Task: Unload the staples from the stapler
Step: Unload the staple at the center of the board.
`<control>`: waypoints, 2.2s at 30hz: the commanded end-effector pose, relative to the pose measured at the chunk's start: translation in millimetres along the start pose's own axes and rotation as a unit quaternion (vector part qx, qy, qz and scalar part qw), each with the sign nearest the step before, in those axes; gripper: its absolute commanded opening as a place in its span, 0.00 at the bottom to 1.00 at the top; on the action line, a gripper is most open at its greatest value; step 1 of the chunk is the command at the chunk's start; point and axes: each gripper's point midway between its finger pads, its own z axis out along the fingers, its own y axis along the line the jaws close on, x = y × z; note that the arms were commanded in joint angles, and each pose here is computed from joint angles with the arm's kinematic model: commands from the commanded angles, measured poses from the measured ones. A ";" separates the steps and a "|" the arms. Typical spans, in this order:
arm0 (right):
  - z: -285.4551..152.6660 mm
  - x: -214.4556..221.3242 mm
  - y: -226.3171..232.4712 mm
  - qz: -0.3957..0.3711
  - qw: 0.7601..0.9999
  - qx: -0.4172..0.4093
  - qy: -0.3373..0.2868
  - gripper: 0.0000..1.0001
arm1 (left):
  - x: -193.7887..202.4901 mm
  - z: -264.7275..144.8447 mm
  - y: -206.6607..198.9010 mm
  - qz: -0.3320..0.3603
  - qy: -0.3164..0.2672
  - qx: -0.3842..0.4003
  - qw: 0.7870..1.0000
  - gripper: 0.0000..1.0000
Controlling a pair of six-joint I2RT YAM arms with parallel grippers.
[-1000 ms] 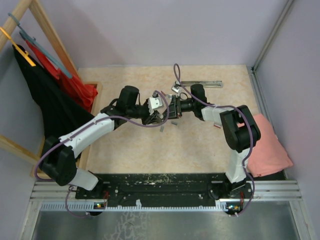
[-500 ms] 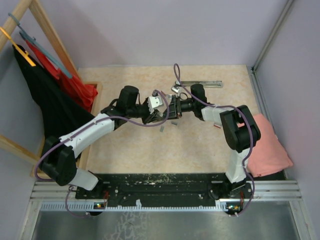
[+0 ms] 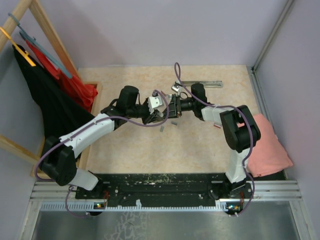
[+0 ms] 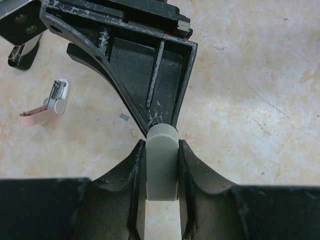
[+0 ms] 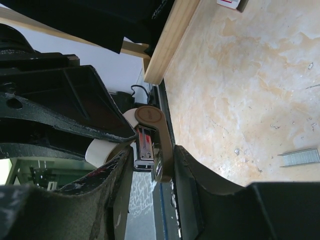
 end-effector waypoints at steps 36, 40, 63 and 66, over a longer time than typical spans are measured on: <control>-21.4 -30.5 -7.2 -0.060 0.992 0.089 -0.068 0.26 | -12.4 26.5 58.7 -0.206 0.057 -0.112 0.970 1.00; -26.1 -33.4 -8.4 -0.062 0.990 0.097 -0.076 0.26 | -7.7 33.4 57.0 -0.232 0.074 -0.104 0.964 1.00; -37.1 -41.5 -4.9 -0.082 0.986 0.108 -0.092 0.25 | 32.6 14.0 68.5 -0.284 0.130 -0.136 0.940 0.81; -39.0 -42.1 -5.9 -0.083 0.986 0.112 -0.095 0.25 | 35.9 8.1 67.7 -0.296 0.130 -0.129 0.938 0.79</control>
